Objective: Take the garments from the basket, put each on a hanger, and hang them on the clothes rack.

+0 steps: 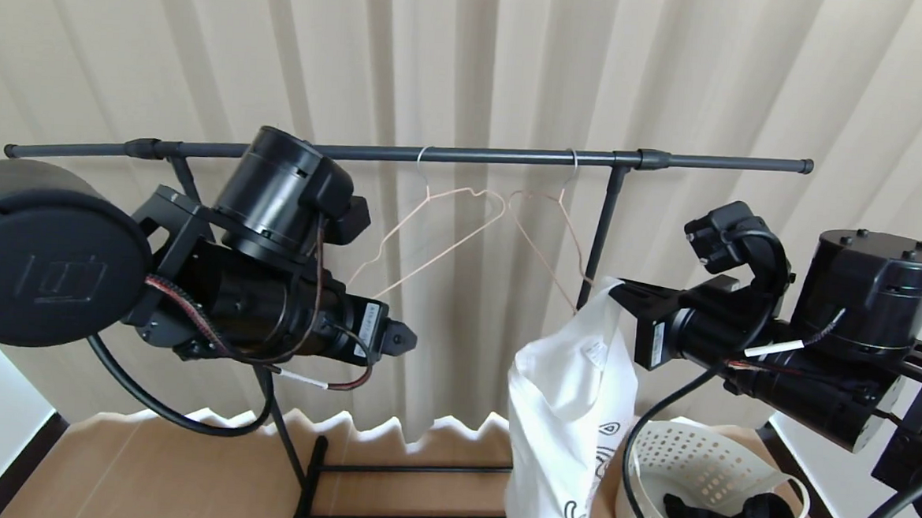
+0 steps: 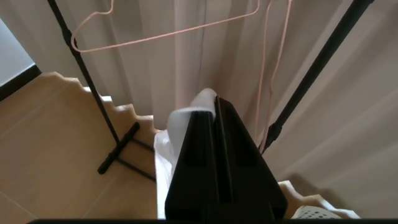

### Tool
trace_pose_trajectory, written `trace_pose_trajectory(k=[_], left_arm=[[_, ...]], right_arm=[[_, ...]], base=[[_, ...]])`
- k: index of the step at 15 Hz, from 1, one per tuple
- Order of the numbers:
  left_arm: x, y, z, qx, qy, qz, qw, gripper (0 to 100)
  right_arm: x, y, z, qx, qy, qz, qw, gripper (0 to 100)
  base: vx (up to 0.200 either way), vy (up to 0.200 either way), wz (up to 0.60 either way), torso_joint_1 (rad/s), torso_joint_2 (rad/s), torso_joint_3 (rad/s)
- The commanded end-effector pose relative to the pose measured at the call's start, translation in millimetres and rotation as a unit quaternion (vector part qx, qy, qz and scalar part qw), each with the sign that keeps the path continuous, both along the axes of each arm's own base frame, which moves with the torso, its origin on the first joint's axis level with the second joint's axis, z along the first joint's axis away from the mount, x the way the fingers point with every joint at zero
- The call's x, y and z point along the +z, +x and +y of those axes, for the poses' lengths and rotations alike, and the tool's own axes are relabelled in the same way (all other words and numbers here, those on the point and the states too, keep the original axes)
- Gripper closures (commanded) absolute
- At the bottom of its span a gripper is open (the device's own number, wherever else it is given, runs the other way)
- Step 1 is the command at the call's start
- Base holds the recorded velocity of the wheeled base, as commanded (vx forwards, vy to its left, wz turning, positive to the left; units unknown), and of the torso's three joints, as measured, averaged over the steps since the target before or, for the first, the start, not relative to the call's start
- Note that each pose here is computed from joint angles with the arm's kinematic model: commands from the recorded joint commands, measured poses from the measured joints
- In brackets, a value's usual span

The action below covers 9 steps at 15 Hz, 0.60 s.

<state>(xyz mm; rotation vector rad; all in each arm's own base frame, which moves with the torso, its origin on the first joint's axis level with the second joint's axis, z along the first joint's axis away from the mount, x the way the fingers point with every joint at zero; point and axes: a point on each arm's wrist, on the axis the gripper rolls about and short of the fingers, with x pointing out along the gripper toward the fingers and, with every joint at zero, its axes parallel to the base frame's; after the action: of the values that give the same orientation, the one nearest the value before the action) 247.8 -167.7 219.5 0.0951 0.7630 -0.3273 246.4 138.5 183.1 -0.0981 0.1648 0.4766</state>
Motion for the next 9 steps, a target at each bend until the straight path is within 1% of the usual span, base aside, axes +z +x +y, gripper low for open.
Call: trace_pose_trajectory(k=[1, 2, 3, 4, 5, 7, 9], left_arm=[[6.7, 8.6, 19.0, 0.005, -0.01, -0.015, 0.9998, 0], [4.7, 20.0, 28.8, 0.0, -0.009, -0.043, 0.999, 0], [-0.6, 28.2, 31.4, -0.001, -0.002, -0.059, 0.9983, 0], [-6.0, 33.4, 31.5, -0.002, 0.003, -0.065, 0.9979, 0], [-11.1, 38.6, 30.1, -0.004, 0.003, -0.08, 0.9968, 0], [-15.8, 44.7, 27.7, -0.001, 0.001, -0.089, 0.9961, 0], [-15.7, 46.5, 30.2, 0.002, 0.001, -0.089, 0.996, 0]], right_arm=[[3.4, -5.1, -2.9, 0.002, -0.009, -0.007, 0.9999, 100], [7.6, -13.0, -7.4, 0.005, -0.024, -0.011, 0.9996, 100], [11.2, -16.6, -9.4, 0.006, -0.029, -0.015, 0.9994, 100], [13.1, -19.0, -10.8, 0.007, -0.031, -0.017, 0.9993, 100], [16.9, -23.4, -13.3, 0.007, -0.031, -0.021, 0.9993, 100], [20.5, -28.1, -15.9, 0.008, -0.032, -0.021, 0.9993, 100], [19.6, -32.5, -17.5, 0.012, -0.045, -0.023, 0.9987, 100]], base=[[0.0, 0.0, 0.0, 0.0, 0.0, 0.0], [0.0, 0.0, 0.0, 0.0, 0.0, 0.0], [0.0, 0.0, 0.0, 0.0, 0.0, 0.0], [0.0, 0.0, 0.0, 0.0, 0.0, 0.0], [0.0, 0.0, 0.0, 0.0, 0.0, 0.0], [0.0, 0.0, 0.0, 0.0, 0.0, 0.0], [0.0, 0.0, 0.0, 0.0, 0.0, 0.0]])
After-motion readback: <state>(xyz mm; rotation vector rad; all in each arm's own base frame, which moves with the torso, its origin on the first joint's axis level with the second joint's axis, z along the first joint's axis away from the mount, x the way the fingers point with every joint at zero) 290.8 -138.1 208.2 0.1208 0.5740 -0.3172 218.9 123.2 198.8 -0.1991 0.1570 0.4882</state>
